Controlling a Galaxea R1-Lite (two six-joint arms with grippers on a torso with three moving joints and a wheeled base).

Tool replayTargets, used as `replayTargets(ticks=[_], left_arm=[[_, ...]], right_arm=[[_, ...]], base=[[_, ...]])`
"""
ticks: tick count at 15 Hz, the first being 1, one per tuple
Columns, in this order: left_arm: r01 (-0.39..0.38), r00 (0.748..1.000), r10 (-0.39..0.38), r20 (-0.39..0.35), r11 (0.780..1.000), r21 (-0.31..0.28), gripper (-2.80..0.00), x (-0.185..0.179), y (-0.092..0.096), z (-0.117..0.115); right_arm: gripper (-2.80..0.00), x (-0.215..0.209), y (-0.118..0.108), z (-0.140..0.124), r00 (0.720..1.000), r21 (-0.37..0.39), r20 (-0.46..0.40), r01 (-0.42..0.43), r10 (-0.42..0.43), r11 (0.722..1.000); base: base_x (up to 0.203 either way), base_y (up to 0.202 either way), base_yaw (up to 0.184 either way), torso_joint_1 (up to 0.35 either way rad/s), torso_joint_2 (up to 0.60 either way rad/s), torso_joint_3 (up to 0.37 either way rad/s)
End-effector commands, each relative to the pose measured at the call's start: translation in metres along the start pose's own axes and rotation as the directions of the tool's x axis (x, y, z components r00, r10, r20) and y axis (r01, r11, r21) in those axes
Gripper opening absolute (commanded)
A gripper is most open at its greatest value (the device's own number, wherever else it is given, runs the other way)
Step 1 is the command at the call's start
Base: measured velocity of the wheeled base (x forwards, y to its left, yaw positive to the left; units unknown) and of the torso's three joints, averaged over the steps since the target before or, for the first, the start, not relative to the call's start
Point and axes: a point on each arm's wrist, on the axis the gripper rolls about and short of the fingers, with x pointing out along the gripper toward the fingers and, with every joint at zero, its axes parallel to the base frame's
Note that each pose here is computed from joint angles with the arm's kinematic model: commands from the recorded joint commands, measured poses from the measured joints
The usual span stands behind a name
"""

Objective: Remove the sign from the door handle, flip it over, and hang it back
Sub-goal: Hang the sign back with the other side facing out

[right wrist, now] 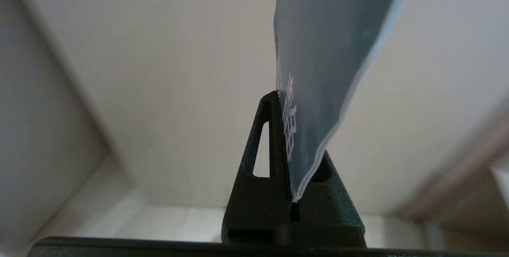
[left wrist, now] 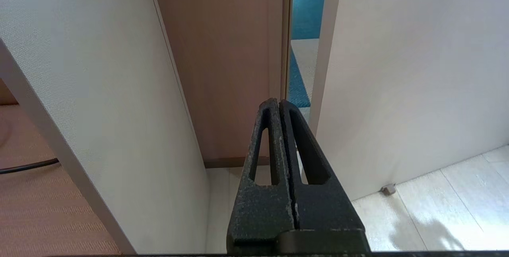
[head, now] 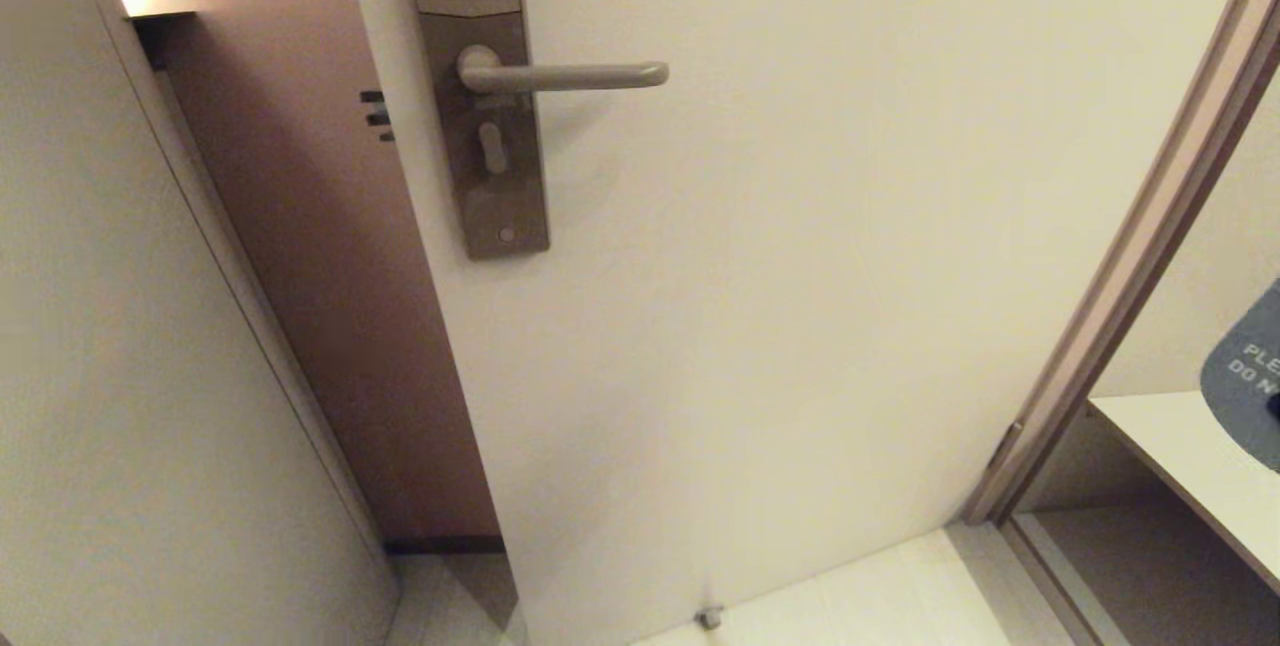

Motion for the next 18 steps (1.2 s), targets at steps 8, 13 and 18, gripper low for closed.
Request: replayTargets(ticks=[8,13,18], left_arm=[[0.000,1.000,0.000,-0.002,1.000,0.000,-2.80,0.000,0.000,0.000],[0.000,1.000,0.000,-0.001,1.000,0.000,-2.80,0.000,0.000,0.000],[0.000,1.000,0.000,-0.002,1.000,0.000,-2.80,0.000,0.000,0.000]], right_arm=[[-2.80,0.061,-0.008,0.038,0.963,0.003,-0.053,-0.264,0.264,0.964],[-2.80,0.092,0.002,0.046,0.901,-0.015,-0.088,-0.428,0.425,0.904],[-2.80,0.119,0.013,0.061,0.880,-0.032,-0.096,-0.470,0.466,0.882]], base=[[0.000,0.000,0.000,0.000,0.00,0.000],[0.000,0.000,0.000,0.000,0.00,0.000],[0.000,0.000,0.000,0.000,0.00,0.000]])
